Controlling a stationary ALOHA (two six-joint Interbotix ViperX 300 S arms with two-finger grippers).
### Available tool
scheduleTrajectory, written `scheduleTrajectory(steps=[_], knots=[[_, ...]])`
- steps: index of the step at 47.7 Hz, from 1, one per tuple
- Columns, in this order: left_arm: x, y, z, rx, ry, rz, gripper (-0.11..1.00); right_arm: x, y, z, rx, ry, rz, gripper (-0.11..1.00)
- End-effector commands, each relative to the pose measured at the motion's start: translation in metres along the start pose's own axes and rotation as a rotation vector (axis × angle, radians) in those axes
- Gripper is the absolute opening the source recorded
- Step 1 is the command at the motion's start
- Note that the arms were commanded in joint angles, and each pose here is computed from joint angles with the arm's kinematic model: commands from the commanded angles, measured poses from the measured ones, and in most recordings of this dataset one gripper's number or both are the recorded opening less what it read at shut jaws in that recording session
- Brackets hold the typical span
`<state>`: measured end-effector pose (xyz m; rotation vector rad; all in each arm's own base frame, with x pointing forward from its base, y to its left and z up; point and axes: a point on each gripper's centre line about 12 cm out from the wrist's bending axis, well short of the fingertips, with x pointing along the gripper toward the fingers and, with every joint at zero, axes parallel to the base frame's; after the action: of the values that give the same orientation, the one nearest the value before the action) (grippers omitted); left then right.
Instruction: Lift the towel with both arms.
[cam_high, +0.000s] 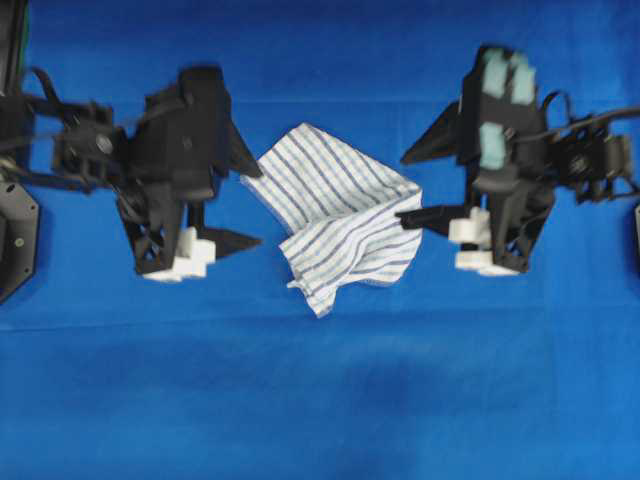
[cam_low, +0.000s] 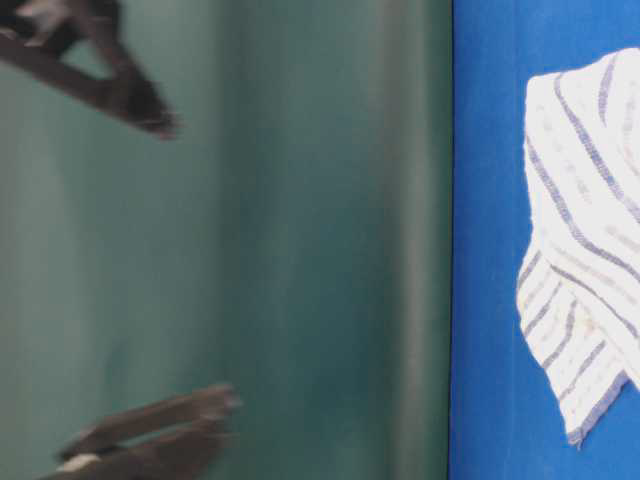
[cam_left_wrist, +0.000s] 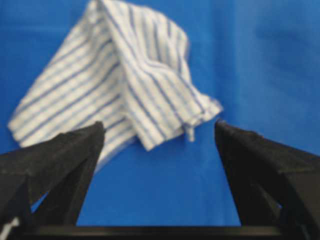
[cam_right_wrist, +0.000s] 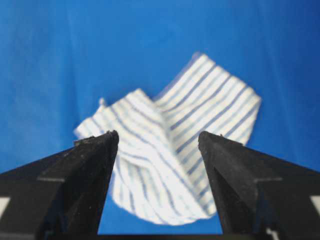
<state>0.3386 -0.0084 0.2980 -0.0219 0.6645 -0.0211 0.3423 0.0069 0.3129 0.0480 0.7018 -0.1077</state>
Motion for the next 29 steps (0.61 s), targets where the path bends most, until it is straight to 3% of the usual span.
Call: scheduleTrajectory(steps=[1,19,29], knots=[[0.008,-0.004,-0.005,0.008,-0.043,-0.011,0.91,0.012,0.004,-0.009,0.001,0.007,0.015,0.66],[0.073,-0.003,-0.062,0.006,-0.035,-0.008,0.91,0.099,0.025,-0.084,0.026,0.165,0.061,0.66],[0.113,-0.006,-0.096,0.010,-0.010,-0.011,0.91,0.133,0.033,-0.113,0.040,0.209,0.082,0.66]])
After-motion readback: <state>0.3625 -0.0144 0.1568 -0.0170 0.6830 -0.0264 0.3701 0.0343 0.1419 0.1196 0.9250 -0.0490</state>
